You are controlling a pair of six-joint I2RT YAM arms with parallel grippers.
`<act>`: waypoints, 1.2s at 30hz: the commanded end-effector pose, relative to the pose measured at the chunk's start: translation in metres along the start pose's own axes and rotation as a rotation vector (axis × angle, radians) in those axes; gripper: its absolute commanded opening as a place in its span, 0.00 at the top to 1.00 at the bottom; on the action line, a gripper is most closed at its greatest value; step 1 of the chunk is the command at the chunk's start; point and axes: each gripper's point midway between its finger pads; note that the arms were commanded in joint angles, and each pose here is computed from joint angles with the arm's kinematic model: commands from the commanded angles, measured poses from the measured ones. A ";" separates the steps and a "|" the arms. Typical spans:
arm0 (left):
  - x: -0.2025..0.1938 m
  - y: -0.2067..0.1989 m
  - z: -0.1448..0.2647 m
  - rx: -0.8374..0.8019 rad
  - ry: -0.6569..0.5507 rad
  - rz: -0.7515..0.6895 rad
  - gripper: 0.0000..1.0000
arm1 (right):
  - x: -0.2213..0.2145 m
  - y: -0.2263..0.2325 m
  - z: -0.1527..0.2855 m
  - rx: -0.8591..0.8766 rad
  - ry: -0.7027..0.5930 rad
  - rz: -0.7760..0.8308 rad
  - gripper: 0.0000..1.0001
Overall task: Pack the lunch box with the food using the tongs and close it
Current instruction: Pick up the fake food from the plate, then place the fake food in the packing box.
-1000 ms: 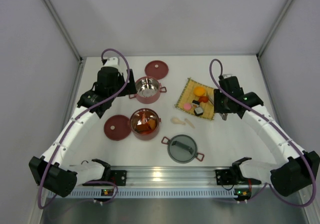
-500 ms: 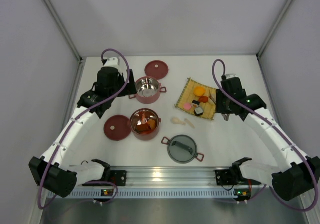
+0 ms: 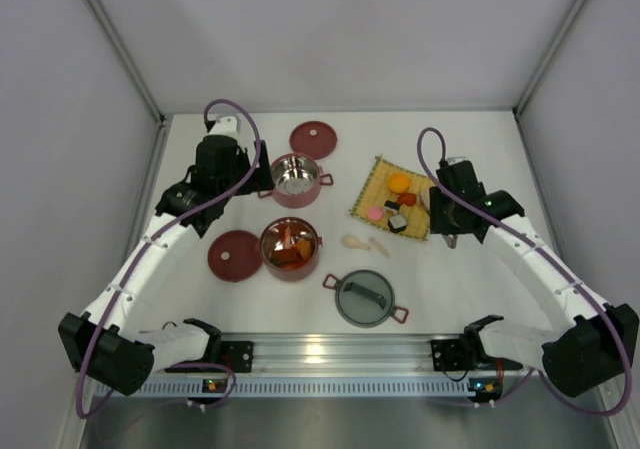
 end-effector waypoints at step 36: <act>0.008 -0.009 0.007 -0.040 -0.022 0.012 0.01 | 0.132 0.088 0.054 0.231 -0.239 0.079 0.83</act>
Point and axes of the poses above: each gripper's point midway between its finger pads, its own z axis back along the fingers, its own y axis along the line the jaws close on, x = y × z, and after that the axes turned 11 degrees about z, right-handed
